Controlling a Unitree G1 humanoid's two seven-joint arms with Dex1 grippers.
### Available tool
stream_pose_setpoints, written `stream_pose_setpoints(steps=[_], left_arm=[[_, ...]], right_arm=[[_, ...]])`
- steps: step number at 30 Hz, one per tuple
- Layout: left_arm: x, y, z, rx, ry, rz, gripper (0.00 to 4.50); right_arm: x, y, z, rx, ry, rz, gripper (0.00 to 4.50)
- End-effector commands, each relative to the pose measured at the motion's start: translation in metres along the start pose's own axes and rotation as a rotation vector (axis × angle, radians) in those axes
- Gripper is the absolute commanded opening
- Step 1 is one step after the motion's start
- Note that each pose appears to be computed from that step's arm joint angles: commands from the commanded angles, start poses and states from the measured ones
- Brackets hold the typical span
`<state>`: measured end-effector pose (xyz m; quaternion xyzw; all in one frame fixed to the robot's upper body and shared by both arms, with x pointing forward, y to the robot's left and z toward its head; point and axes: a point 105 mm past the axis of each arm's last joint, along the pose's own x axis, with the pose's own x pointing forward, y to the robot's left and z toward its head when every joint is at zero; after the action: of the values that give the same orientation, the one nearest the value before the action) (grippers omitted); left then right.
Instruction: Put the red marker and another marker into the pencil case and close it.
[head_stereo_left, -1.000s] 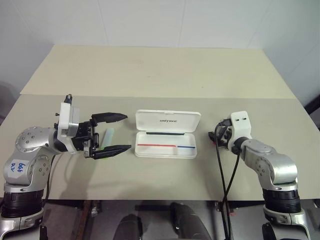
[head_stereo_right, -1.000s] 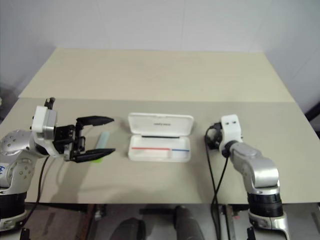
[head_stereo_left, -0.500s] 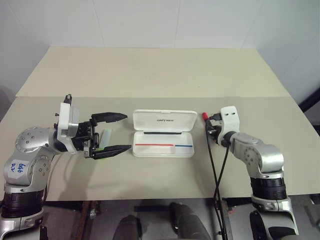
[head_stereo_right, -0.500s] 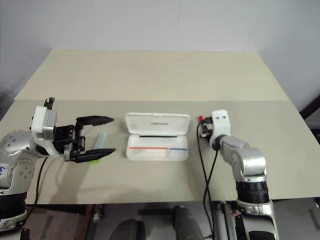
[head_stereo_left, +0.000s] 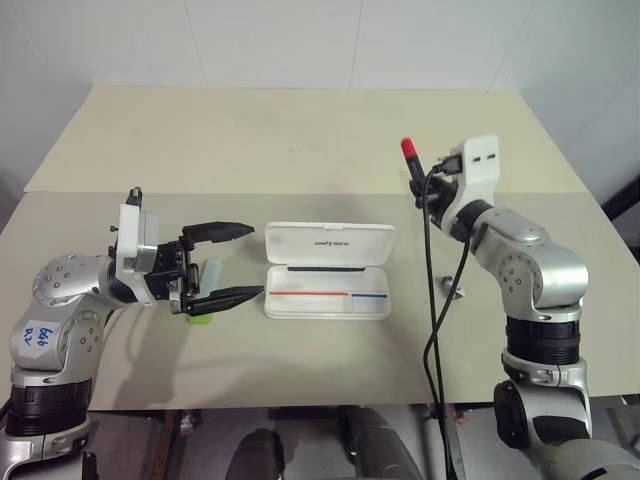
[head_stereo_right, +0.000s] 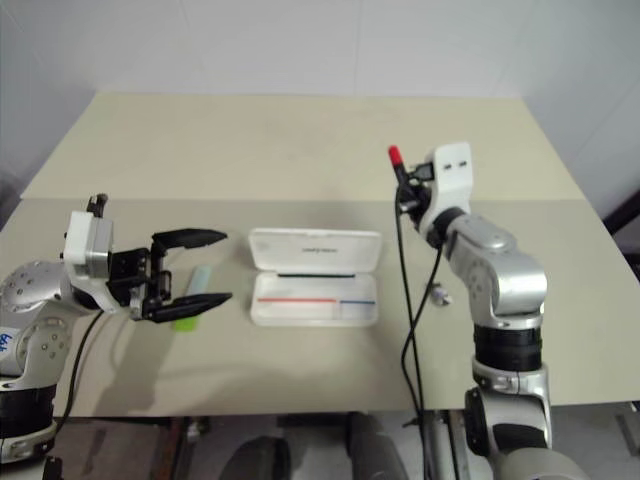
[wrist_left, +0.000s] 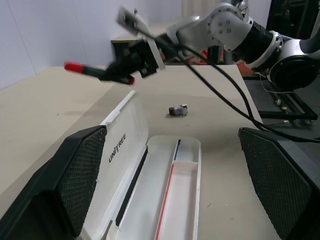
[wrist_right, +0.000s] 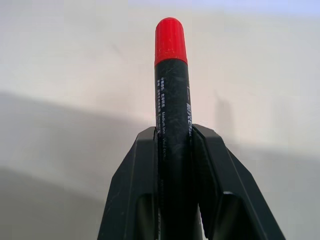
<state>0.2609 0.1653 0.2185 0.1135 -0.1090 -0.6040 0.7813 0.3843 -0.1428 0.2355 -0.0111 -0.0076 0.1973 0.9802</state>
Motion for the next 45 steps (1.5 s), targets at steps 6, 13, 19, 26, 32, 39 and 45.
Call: stream_pose_setpoints(steps=[6, 13, 19, 26, 32, 39, 45], left_arm=[[-0.015, 0.0, 0.008, 0.049, -0.031, 0.019, 4.5], [-0.036, -0.002, -0.005, 0.061, 0.037, 0.042, 4.5], [-0.042, -0.004, -0.009, 0.068, 0.048, 0.082, 4.5], [-0.041, -0.011, -0.008, 0.066, 0.041, 0.11, 4.5], [-0.039, -0.015, -0.007, 0.064, 0.038, 0.12, 4.5], [-0.037, -0.017, -0.005, 0.062, 0.028, 0.116, 4.5], [-0.035, -0.017, -0.003, 0.061, 0.022, 0.105, 4.5]], right_arm=[[-0.047, 0.078, 0.063, -0.187, -0.097, 0.573, 0.6], [-0.085, 0.109, 0.018, -0.379, 0.179, 0.917, 0.6], [-0.076, 0.124, -0.014, -0.578, 0.243, 0.975, 0.6], [-0.056, 0.137, -0.032, -0.768, 0.204, 0.939, 0.6], [-0.049, 0.137, -0.043, -0.868, 0.19, 0.923, 0.6], [-0.039, 0.136, -0.049, -0.893, 0.188, 0.888, 0.6], [-0.032, 0.135, -0.052, -0.903, 0.191, 0.858, 0.6]])
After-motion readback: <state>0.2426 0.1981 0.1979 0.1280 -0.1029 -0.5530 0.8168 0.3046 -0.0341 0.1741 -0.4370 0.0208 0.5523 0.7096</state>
